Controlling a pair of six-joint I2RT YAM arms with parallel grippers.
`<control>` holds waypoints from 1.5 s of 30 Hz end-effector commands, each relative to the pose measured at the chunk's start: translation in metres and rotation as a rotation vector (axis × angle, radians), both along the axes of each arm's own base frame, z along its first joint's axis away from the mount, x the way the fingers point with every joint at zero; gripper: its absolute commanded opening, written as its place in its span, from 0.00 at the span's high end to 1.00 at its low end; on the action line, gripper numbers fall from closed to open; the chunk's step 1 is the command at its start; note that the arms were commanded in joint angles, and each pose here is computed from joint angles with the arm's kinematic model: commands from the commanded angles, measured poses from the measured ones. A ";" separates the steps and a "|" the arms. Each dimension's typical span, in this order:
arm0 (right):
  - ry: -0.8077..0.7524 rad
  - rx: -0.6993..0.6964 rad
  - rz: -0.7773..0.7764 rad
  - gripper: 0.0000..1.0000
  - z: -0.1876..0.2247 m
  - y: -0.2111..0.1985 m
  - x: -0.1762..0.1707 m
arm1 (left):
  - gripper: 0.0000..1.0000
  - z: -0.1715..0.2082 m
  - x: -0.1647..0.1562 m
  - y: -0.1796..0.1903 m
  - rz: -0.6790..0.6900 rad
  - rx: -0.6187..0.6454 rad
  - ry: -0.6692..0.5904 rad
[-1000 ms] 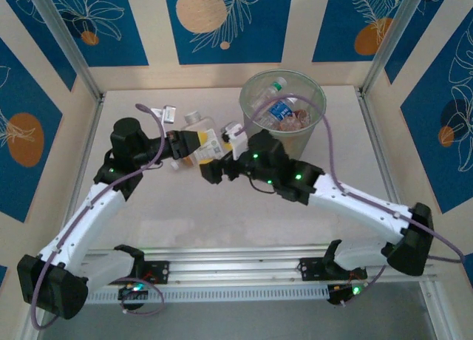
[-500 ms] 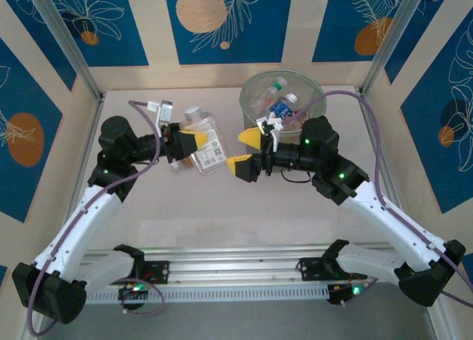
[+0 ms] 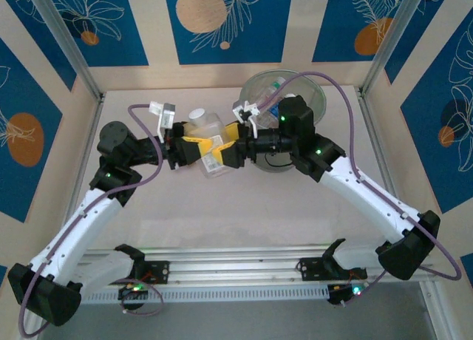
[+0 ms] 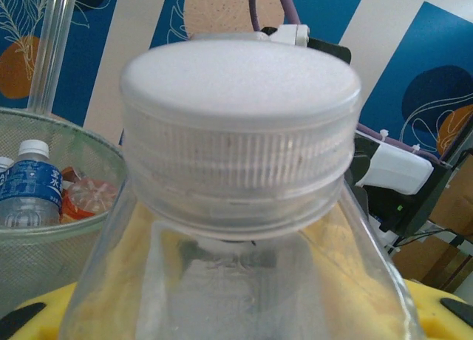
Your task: Put the plastic bottles in the bin
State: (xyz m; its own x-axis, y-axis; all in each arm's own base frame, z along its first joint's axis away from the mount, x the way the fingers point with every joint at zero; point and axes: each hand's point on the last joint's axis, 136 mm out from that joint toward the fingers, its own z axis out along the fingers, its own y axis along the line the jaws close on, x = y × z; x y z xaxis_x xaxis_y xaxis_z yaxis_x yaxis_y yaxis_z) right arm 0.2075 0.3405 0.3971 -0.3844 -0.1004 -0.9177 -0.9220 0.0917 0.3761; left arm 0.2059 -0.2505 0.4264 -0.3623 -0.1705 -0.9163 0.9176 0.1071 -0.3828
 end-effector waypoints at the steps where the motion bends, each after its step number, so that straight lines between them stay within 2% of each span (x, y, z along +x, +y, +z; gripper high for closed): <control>1: -0.022 0.019 0.046 0.43 0.011 0.002 -0.008 | 0.62 0.018 -0.002 -0.001 0.011 -0.032 -0.096; 4: -0.022 0.007 0.019 0.57 0.008 0.000 -0.005 | 0.60 0.020 0.002 -0.002 0.022 -0.034 -0.091; 5: -0.023 0.002 0.006 0.58 0.008 0.000 -0.003 | 0.56 0.020 0.002 -0.002 0.025 -0.034 -0.089; 8: -0.030 -0.020 -0.062 0.69 0.005 -0.006 0.006 | 0.32 0.021 0.007 -0.001 0.050 -0.027 -0.083; 10: -0.036 -0.032 -0.112 0.71 0.005 -0.011 0.013 | 0.05 0.021 0.010 0.000 0.075 -0.020 -0.076; 11: -0.040 -0.041 -0.137 0.71 0.005 -0.014 0.016 | 0.01 0.021 0.012 0.001 0.088 -0.015 -0.072; 15: -0.077 -0.092 -0.296 0.71 0.013 -0.036 0.030 | 0.00 0.019 0.021 0.010 0.194 0.016 -0.062; 21: -0.116 -0.265 -0.754 0.72 0.028 -0.104 0.072 | 0.00 0.016 0.035 0.032 0.385 0.057 -0.045; 28: -0.214 -0.494 -1.179 0.72 0.050 -0.176 0.115 | 0.00 0.002 0.042 0.039 0.445 0.098 -0.004; 33: -0.272 -0.645 -1.340 0.72 0.053 -0.204 0.148 | 0.00 -0.010 0.049 0.044 0.495 0.139 0.028; 36: -0.285 -0.712 -1.387 0.72 0.050 -0.217 0.168 | 0.01 -0.018 0.054 0.048 0.529 0.167 0.049; 42: -0.275 -0.836 -1.392 0.72 0.031 -0.227 0.197 | 0.00 -0.046 0.078 0.065 0.672 0.299 0.164; 45: -0.273 -0.892 -1.409 0.72 0.023 -0.232 0.209 | 0.00 -0.057 0.084 0.065 0.681 0.322 0.197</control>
State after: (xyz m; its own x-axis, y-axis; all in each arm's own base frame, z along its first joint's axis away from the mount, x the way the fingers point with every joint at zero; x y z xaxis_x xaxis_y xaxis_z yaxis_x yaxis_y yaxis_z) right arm 0.4149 0.1200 0.4046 -0.4841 -0.3029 -0.8209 -0.0105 0.9401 -0.3407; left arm 0.2838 -0.1945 0.3800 -0.4109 -0.1733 -0.8950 0.5833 0.7045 -0.4042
